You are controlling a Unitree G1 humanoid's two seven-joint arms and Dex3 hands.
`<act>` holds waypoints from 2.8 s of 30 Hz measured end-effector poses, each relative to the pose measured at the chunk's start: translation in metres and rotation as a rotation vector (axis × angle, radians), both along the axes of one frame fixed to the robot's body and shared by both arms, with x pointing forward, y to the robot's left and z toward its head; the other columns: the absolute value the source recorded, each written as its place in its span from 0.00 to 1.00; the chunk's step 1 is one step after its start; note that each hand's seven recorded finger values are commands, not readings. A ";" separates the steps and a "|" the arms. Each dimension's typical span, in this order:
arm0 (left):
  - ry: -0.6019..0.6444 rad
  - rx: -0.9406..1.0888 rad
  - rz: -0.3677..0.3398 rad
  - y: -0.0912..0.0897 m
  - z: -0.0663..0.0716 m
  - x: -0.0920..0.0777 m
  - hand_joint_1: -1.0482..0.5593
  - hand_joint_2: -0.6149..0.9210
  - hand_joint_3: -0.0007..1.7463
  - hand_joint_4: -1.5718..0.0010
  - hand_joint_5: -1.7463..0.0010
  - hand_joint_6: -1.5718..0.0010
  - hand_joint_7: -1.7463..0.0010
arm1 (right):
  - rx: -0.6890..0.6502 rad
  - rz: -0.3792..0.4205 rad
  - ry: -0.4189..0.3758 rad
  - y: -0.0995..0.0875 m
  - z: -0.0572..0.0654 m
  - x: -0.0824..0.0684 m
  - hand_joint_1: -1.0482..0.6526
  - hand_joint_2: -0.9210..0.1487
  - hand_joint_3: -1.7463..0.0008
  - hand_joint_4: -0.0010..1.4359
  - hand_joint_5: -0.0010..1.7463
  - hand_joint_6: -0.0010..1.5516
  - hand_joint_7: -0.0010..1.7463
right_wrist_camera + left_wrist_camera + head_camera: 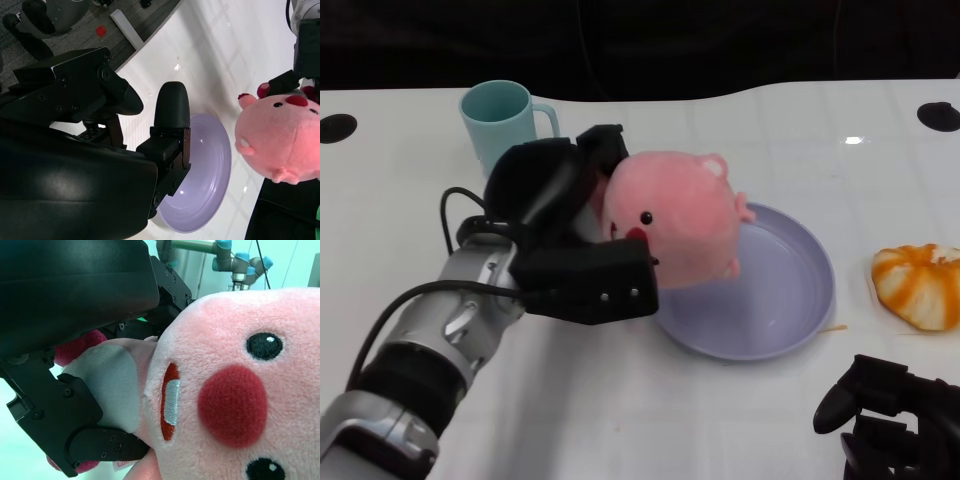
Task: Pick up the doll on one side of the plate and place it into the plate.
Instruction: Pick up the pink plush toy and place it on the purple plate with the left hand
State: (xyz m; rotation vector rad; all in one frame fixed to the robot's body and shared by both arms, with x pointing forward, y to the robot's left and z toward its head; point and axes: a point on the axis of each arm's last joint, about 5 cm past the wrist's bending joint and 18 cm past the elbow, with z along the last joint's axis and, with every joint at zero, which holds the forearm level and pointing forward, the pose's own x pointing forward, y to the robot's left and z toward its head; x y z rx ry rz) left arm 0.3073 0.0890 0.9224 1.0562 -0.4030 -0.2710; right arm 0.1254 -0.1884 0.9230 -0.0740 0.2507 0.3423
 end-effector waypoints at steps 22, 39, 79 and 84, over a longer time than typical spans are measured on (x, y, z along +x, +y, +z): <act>0.052 0.034 -0.097 -0.074 0.016 0.002 0.50 0.77 0.59 0.43 0.00 0.57 0.00 | 0.005 0.016 0.002 0.006 0.000 -0.001 0.59 0.22 0.37 0.45 1.00 0.35 0.84; 0.187 0.076 -0.032 -0.089 0.009 0.000 0.49 0.98 0.07 0.50 0.15 0.42 0.68 | -0.004 0.004 -0.001 0.008 0.002 -0.002 0.57 0.24 0.36 0.43 1.00 0.35 0.85; 0.163 0.142 -0.200 -0.056 0.037 0.007 0.04 1.00 0.29 1.00 0.81 0.94 1.00 | -0.001 -0.001 0.004 0.009 0.006 -0.002 0.61 0.21 0.38 0.43 1.00 0.32 0.86; 0.174 0.145 -0.207 -0.041 0.032 0.001 0.06 1.00 0.27 1.00 0.79 0.93 0.99 | 0.001 0.001 0.003 0.009 0.006 -0.002 0.61 0.20 0.38 0.43 1.00 0.32 0.87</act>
